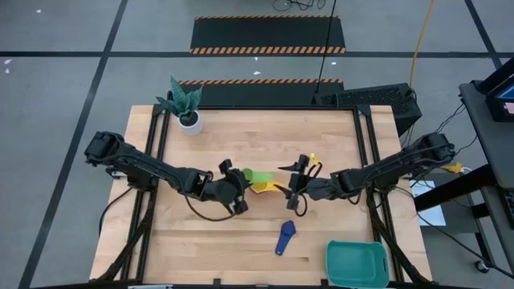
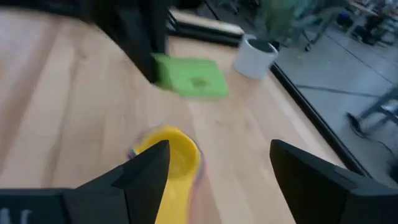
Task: Nest measuring cups in basket
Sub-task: Stack the light green measuring cup on top of the yellow measuring cup
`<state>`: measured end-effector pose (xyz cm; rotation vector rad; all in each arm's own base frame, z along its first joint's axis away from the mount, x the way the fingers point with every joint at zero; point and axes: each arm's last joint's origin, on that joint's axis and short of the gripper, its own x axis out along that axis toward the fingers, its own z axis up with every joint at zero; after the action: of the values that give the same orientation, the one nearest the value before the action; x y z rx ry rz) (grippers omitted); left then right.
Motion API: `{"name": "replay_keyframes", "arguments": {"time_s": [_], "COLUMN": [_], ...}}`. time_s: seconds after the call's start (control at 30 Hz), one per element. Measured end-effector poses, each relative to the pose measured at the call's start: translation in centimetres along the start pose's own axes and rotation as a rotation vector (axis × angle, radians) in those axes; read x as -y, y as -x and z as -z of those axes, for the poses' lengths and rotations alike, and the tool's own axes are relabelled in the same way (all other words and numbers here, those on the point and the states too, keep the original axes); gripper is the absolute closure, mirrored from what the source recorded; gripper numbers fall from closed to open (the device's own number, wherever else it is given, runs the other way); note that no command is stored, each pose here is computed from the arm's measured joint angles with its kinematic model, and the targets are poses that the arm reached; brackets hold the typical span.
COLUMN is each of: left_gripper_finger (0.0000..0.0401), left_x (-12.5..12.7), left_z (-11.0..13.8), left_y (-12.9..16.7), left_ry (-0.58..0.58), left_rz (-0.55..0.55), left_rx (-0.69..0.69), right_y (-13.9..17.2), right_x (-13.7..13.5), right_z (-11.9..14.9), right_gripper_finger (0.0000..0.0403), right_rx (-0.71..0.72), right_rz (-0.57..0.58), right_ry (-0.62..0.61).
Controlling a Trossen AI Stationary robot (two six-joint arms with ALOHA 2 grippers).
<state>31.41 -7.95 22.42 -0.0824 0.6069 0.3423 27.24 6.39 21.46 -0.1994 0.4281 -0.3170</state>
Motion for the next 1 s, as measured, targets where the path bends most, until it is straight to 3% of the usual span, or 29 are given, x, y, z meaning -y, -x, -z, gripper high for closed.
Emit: {"name": "replay_keyframes", "arguments": {"time_s": [0.3, 0.57, 0.83, 1.0], "left_gripper_finger": [0.0392, 0.0372, 0.0389, 0.0345], "left_x": [1.9, 0.8, 0.2, 0.2], "left_z": [0.7, 1.3, 2.0, 2.0], "left_y": [-2.8, -4.8, -6.7, -6.7], "left_ry": [0.03, 0.068, 0.081, 0.077], "left_rz": [0.07, 0.016, 0.073, 0.072], "left_rx": [0.066, 0.028, -0.026, -0.028], "right_y": [4.0, 6.6, 6.7, 6.7], "right_x": [2.4, 4.0, 4.1, 3.9], "right_z": [-0.4, -0.2, -0.2, -0.1], "right_gripper_finger": [0.0137, 0.0137, 0.0138, 0.0138], "right_rx": [-0.08, -0.129, -0.135, -0.137], "right_rz": [0.015, 0.02, 0.013, 0.007], "right_ry": [-0.043, -0.105, -0.127, -0.123]}}
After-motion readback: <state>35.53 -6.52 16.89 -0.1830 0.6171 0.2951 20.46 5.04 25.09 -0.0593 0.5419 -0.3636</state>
